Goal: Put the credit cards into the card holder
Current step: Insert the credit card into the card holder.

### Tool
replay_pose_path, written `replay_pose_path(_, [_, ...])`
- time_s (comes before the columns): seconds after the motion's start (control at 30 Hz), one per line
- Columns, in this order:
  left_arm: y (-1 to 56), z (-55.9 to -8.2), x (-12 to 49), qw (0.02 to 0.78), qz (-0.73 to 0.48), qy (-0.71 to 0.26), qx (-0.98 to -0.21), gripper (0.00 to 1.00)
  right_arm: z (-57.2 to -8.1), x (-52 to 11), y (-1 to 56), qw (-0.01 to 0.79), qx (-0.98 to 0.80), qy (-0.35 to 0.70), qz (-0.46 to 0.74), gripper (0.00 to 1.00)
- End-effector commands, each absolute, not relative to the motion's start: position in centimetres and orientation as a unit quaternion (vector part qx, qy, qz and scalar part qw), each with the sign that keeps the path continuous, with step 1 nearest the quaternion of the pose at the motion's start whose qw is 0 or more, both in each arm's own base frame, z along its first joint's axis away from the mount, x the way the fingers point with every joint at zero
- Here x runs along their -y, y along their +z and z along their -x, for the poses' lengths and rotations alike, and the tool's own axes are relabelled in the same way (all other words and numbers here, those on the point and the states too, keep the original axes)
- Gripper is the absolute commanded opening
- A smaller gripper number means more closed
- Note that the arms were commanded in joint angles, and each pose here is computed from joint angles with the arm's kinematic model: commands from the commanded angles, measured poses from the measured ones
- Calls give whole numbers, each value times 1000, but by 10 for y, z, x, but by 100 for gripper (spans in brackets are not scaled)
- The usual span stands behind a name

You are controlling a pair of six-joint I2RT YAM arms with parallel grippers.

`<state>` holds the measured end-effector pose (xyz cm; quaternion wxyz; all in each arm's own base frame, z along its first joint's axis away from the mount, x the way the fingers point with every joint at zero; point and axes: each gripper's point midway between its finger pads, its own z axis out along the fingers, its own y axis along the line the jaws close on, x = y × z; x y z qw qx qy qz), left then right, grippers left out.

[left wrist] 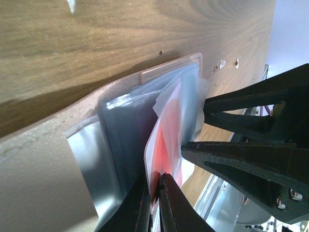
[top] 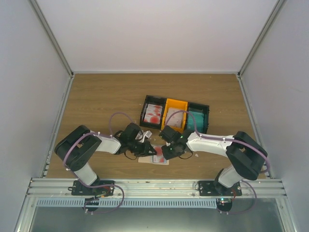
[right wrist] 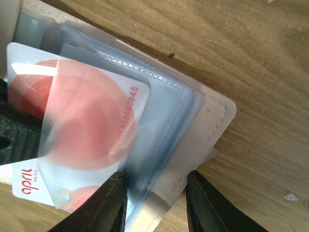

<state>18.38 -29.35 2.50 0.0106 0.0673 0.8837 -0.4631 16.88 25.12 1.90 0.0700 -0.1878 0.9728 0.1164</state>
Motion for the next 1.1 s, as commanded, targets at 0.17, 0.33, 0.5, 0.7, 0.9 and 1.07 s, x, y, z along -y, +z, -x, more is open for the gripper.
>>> replay_pose_path(0.17, [22, -184, 311, 15, -89, -463, -882, 9, -169, -262, 33, 78, -963, 200, 161, 38])
replay_pose_path(0.33, [22, -183, 316, 10, -96, -462, -882, 11, -175, -255, 37, 92, -964, 202, 145, 40])
replay_pose_path(0.5, [27, -183, 315, 14, -105, -453, -885, 15, -182, -242, 41, 113, -968, 187, 121, 43])
replay_pose_path(0.7, [35, -181, 309, 27, -109, -439, -891, 25, -187, -233, 45, 127, -970, 177, 105, 47])
replay_pose_path(0.9, [36, -177, 304, 27, -110, -427, -897, 32, -190, -232, 46, 131, -970, 177, 103, 49])
replay_pose_path(1.07, [39, -177, 301, 33, -110, -421, -900, 37, -189, -232, 46, 131, -970, 179, 103, 49])
